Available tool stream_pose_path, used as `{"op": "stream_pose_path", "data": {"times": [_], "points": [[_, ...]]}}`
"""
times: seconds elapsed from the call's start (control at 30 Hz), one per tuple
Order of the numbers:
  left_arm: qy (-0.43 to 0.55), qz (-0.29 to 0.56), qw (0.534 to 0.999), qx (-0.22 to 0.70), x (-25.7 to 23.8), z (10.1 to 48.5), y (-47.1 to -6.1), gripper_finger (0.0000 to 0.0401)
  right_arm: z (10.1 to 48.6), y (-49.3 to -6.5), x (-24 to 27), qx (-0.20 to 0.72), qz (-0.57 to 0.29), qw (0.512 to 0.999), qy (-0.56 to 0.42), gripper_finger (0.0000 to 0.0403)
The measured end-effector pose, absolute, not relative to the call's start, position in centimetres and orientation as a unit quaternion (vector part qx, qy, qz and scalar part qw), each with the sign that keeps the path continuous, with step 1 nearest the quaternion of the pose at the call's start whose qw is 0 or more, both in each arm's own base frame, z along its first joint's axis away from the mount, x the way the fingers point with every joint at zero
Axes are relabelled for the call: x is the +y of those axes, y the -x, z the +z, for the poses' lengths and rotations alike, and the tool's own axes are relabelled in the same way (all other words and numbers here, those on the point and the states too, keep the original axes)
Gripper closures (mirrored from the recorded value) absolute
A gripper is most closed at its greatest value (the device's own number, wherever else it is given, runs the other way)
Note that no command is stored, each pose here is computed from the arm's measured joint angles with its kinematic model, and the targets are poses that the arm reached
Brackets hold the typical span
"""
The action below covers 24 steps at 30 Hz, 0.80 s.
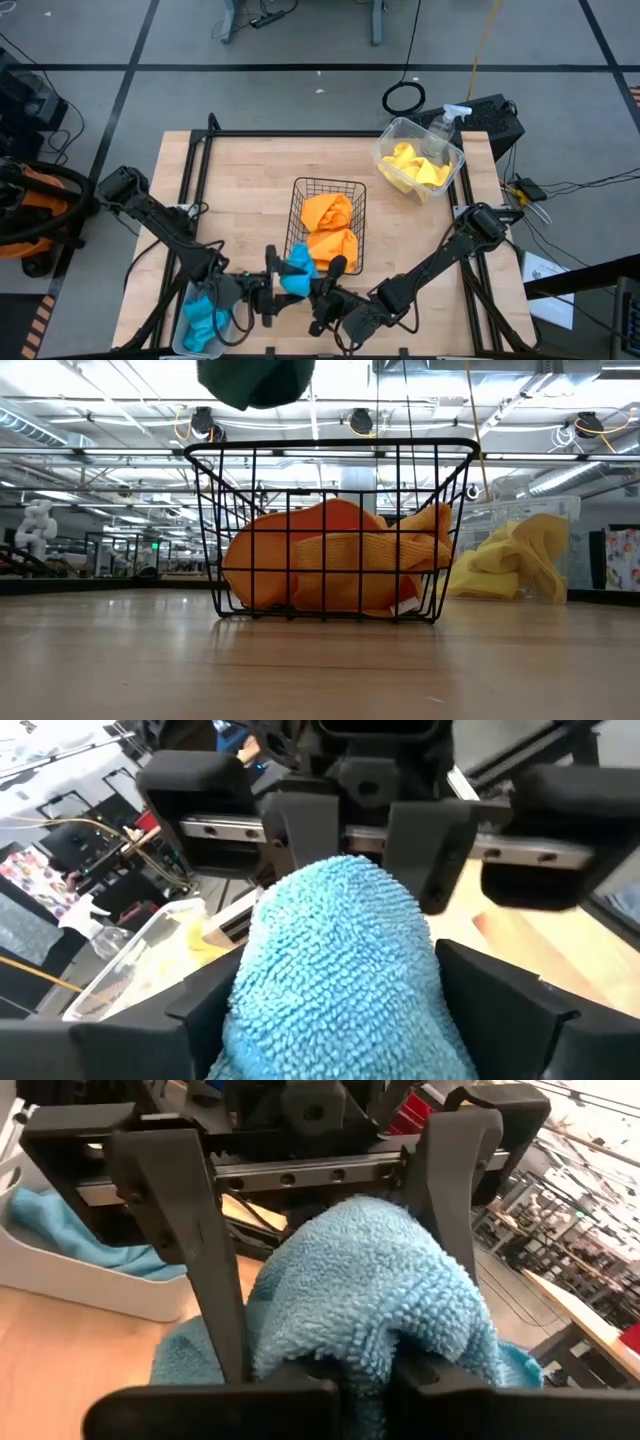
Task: Sort microfiber towel by color & place in baskets
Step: Put the blue microfiber towel into the gray bin
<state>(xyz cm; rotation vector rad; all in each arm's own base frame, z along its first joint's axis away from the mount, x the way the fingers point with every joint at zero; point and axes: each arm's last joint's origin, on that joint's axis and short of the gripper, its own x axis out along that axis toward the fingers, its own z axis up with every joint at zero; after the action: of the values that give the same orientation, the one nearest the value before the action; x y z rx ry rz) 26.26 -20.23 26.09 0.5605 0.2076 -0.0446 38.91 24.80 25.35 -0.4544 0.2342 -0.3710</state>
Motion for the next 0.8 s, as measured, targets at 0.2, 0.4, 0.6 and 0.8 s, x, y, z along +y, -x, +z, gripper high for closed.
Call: {"op": "stream_pose_path", "data": {"times": [0.2, 0.4, 0.6, 0.8], "points": [[-0.287, -0.026, 0.950, 0.119, -20.3, 25.7, -26.0, 0.0166, 25.3, -38.9, 24.8, 0.116, -0.177, 0.952, 0.220, 0.0360], [-0.291, -0.047, 0.948, 0.120, -20.8, 25.6, -25.7, 0.0244, 25.2, -38.5, 25.5, 0.117, -0.156, 0.956, 0.219, 0.0294], [-0.292, -0.050, 0.947, 0.123, -20.9, 25.5, -25.6, 0.0244, 25.1, -37.7, 25.7, 0.144, -0.133, 0.959, 0.203, 0.0300], [-0.293, -0.053, 0.947, 0.122, -21.0, 25.7, -25.6, 0.0263, 25.2, -37.2, 25.5, 0.173, -0.099, 0.963, 0.183, 0.0341]]}}
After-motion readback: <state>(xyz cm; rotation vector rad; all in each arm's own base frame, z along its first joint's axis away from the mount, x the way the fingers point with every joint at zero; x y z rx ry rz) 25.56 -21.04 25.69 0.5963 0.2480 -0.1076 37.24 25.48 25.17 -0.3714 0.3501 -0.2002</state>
